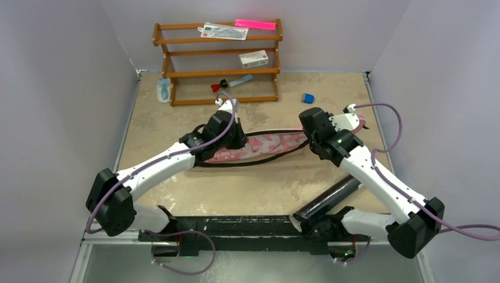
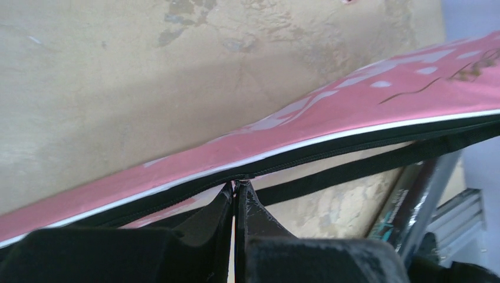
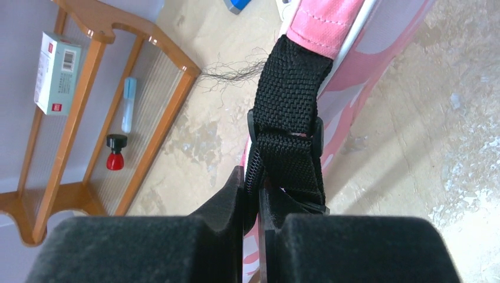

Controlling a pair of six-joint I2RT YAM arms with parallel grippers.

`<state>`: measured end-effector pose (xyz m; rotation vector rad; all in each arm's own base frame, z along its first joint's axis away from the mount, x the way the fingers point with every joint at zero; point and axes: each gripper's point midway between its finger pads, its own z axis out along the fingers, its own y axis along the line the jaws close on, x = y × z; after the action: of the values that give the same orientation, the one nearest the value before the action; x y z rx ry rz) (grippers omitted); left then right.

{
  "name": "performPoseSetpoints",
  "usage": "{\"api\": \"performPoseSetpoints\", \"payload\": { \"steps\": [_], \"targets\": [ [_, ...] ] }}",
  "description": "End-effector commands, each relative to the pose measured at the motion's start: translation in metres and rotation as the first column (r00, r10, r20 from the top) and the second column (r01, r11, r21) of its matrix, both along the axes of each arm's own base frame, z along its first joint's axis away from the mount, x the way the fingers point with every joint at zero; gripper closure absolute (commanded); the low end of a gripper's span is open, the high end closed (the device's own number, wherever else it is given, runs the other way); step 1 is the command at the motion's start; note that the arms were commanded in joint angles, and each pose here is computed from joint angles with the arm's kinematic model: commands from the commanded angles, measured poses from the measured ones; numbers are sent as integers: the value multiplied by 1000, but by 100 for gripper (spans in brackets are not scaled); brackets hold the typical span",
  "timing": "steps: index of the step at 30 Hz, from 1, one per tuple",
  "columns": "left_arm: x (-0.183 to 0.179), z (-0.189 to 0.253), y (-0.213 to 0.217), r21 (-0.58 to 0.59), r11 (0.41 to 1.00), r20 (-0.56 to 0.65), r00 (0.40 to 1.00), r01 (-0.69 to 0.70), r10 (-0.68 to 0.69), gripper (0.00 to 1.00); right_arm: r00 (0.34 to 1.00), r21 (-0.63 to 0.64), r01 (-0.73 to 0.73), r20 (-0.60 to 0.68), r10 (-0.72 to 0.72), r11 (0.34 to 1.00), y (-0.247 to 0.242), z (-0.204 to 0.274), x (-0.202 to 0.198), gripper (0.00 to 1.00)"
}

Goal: Pack up the badminton gear
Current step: Zip the racket bag at the center of the board.

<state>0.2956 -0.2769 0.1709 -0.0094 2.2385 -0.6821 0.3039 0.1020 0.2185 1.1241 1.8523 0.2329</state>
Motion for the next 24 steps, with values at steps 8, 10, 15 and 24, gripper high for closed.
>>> {"api": "performPoseSetpoints", "payload": {
  "steps": [8,10,15,24],
  "targets": [
    [2,-21,95,235,970,-80,994,-59,79,100,981,-159,161,135,-140,974,-46,38,9,100],
    [1,-20,104,238,967,-94,989,-93,118,100,978,-174,168,153,-142,970,-51,43,11,100],
    [-6,-20,126,252,958,-125,978,-134,169,100,960,-177,200,230,-157,964,-66,66,16,100],
    [-1,-35,199,281,928,-216,926,-245,310,100,950,-144,180,282,-134,973,-65,65,22,100]
  ]
}}
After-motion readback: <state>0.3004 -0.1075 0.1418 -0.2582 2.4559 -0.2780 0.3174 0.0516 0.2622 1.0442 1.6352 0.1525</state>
